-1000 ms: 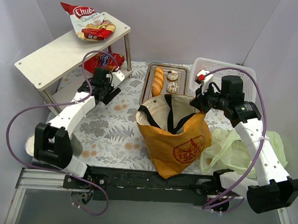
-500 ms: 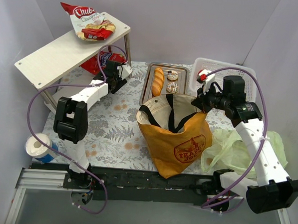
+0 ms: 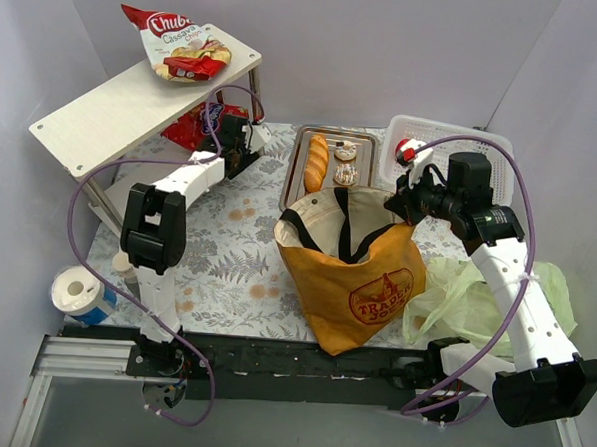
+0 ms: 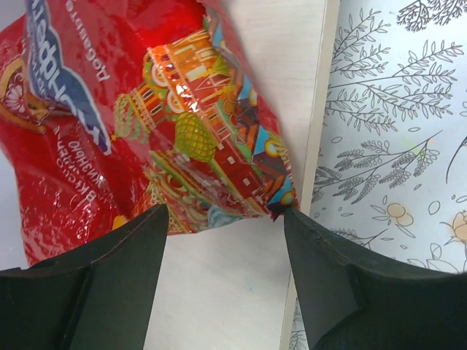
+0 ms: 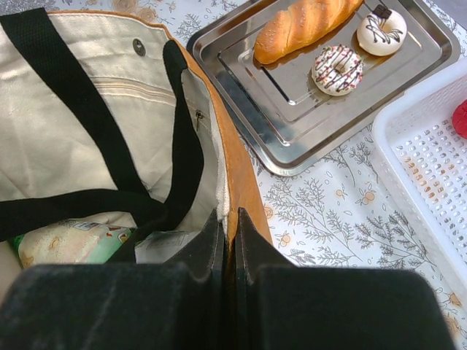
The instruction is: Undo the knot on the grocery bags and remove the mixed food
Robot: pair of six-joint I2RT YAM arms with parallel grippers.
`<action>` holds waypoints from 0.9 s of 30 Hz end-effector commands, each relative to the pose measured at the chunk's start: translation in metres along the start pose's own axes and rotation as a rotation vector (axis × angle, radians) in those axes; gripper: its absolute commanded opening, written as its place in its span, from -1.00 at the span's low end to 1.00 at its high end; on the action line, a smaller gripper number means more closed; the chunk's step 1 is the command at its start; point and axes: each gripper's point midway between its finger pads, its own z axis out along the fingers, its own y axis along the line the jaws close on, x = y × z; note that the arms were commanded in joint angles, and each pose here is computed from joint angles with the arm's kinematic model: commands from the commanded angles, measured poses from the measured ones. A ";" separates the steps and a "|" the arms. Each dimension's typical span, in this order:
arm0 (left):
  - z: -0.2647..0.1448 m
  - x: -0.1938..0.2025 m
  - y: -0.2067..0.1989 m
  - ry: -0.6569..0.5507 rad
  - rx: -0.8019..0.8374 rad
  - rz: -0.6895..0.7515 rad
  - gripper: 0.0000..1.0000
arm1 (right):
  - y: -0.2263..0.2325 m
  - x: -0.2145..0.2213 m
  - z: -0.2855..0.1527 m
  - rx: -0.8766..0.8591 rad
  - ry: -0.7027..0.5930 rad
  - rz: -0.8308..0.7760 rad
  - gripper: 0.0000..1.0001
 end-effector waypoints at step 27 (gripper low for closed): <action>-0.044 0.015 -0.020 -0.146 0.101 0.224 -1.00 | -0.005 0.003 0.001 0.019 -0.019 0.016 -0.97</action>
